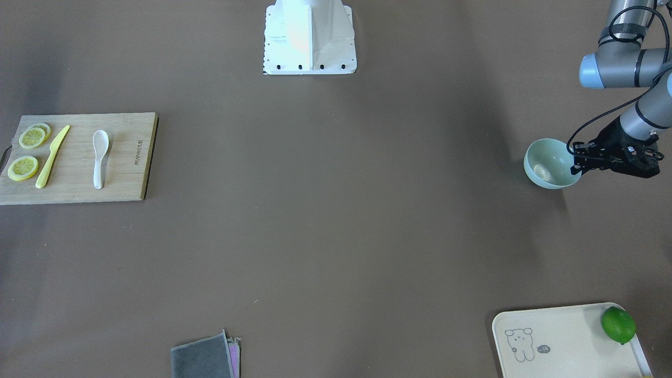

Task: Place spoon in bowl
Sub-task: 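Grasp the rim of the pale green bowl with the left gripper, then carry the bowl to table centre with left gripper while right reaches spoon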

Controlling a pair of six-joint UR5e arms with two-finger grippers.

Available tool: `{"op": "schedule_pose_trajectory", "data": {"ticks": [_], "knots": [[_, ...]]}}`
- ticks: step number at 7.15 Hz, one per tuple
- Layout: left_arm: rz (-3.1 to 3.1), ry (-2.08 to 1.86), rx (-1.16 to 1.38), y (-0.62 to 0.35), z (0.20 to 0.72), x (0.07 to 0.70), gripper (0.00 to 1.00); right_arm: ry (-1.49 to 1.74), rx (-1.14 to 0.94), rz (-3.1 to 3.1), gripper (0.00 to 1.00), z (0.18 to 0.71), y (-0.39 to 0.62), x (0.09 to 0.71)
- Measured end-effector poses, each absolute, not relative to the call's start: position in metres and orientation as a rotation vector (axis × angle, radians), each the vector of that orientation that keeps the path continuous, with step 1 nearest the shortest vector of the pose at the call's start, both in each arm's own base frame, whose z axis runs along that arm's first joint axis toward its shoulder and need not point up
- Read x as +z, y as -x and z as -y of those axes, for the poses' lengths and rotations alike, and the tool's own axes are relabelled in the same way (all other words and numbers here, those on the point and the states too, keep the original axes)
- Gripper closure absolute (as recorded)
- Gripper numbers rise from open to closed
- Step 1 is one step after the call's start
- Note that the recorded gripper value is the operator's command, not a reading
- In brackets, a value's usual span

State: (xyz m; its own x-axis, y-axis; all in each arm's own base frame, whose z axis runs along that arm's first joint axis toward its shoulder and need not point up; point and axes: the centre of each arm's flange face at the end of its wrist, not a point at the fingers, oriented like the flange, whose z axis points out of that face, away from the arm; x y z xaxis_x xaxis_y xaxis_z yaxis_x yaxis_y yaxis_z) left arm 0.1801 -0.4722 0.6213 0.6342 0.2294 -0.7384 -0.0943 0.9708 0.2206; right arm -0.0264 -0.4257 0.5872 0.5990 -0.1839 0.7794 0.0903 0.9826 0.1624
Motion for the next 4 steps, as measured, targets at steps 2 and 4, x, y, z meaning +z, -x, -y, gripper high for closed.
{"op": "schedule_pose_trajectory", "data": {"ticks": [2, 4], "knots": [[-0.919, -0.19, 0.128, -0.188, 0.476, 0.561, 1.0, -0.097, -0.141, 0.925, 0.0, 0.443, 0.049, 0.567], [-0.968, -0.145, 0.033, -0.226, 0.492, 0.457, 1.0, -0.086, -0.136, 0.912, 0.01, 0.464, 0.089, 0.539]]}}
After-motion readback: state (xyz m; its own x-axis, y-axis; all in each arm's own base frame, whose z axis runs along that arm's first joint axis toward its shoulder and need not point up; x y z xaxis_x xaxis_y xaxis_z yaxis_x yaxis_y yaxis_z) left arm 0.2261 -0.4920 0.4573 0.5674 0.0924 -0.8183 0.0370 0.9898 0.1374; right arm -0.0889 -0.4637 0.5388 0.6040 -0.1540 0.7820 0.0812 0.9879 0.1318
